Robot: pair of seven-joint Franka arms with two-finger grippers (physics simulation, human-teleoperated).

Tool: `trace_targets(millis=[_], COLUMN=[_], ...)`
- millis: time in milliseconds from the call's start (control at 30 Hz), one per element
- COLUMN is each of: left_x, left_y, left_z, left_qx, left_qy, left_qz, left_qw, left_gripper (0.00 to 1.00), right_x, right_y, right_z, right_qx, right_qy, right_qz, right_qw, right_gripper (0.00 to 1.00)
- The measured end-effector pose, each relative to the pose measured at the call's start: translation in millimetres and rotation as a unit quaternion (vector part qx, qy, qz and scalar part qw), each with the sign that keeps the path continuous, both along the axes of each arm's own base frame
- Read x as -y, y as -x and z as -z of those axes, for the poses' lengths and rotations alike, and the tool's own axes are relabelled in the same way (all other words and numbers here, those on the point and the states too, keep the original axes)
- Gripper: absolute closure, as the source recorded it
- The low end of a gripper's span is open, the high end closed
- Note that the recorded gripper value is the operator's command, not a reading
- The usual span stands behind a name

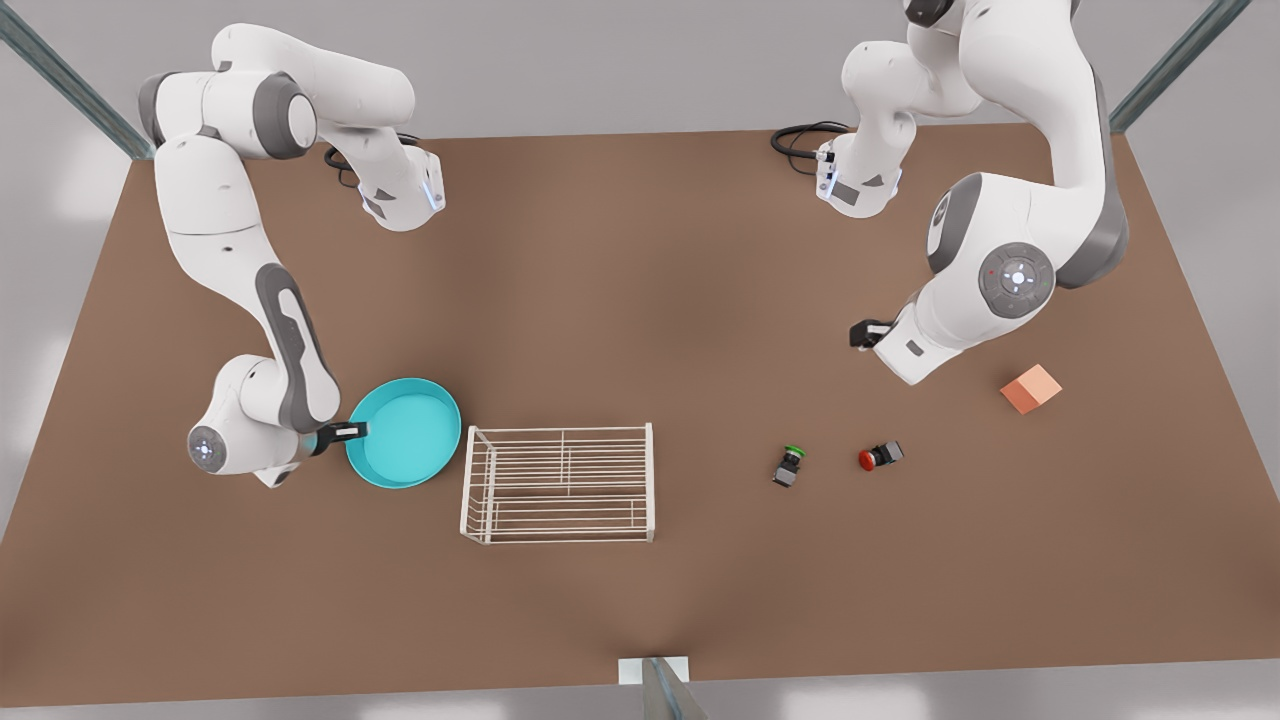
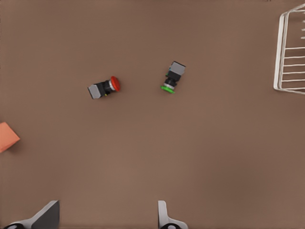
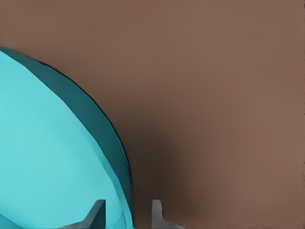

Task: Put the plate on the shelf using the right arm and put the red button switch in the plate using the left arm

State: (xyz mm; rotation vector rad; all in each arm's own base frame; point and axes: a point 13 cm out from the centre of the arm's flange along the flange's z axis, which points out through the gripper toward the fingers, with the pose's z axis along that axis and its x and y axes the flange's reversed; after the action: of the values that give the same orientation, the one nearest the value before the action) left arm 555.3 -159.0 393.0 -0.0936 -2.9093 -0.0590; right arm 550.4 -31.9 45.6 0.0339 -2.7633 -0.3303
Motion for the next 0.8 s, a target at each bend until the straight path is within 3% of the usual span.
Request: trace_targets(millis=[267, 633, 800], left_x=[-6, -15, -39], left_y=[0, -2, -7], left_z=[-2, -5, -8], left_qx=[0.001, 0.004, 0.008], left_qy=[-0.006, -0.012, -0.017], left_qz=[-0.019, -0.047, -0.080], left_qw=[1.000, 0.999, 0.997], left_gripper=[0.00, 0.00, 0.00], right_x=[0, -9, -21], right_y=[0, -6, -15], right_z=[-1, -60, -127], right_qx=[0.004, 0.014, 0.031], right_qy=[-0.006, -0.028, -0.050], right_qz=[-0.013, -0.034, -0.044], right_qw=[1.000, 0.999, 0.997], right_gripper=[0.75, 0.78, 0.78])
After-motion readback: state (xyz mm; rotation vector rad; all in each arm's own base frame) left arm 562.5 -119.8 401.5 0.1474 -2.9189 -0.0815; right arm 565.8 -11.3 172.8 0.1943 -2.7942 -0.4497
